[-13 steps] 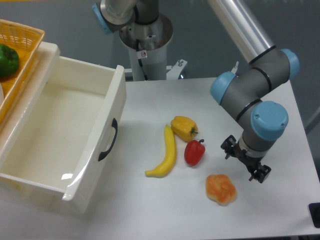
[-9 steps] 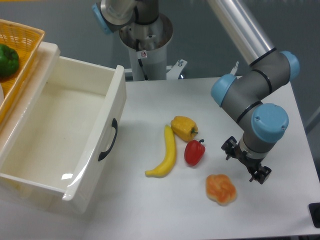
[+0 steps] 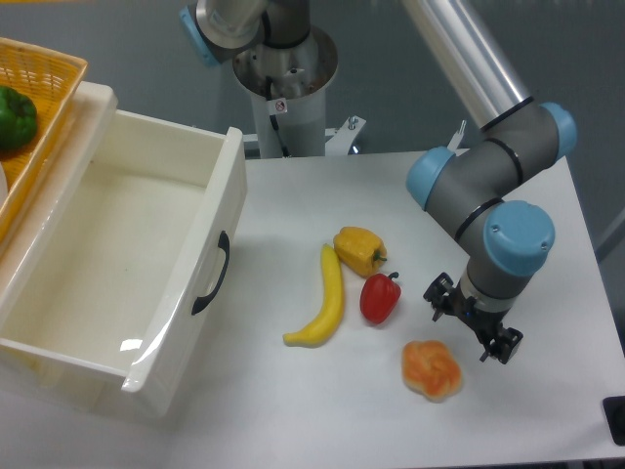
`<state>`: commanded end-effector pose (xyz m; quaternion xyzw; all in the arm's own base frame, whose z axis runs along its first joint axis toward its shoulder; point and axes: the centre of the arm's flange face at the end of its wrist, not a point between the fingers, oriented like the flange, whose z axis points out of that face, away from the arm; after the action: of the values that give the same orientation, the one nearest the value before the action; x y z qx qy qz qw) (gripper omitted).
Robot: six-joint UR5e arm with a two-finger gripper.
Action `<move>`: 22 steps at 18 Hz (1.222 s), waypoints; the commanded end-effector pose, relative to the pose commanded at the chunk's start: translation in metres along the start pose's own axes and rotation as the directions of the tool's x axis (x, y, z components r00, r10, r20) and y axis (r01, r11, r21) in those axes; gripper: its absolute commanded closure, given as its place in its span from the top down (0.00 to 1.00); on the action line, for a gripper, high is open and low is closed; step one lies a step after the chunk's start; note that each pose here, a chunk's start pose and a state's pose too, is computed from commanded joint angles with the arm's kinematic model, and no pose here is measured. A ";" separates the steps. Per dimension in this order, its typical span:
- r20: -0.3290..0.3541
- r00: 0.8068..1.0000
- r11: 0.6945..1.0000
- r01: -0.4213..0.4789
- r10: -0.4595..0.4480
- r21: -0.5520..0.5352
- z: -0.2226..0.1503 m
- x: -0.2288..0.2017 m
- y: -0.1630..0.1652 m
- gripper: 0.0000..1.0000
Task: Pick up the round bread
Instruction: 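Move the open gripper over the orange round bread and lower it, then close the gripper around the orange round bread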
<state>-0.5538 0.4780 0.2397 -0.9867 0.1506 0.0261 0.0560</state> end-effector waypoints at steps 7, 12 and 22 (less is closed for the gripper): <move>-0.022 0.997 0.997 0.072 -0.072 0.013 0.018 0.007 -0.001 1.00; -0.015 0.996 0.994 0.087 -0.086 0.073 0.033 0.016 -0.003 1.00; -0.025 0.992 0.990 0.123 -0.122 0.062 0.043 0.022 0.003 0.72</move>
<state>-0.5354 0.4740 0.1953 -0.9920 0.0910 0.0072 0.0874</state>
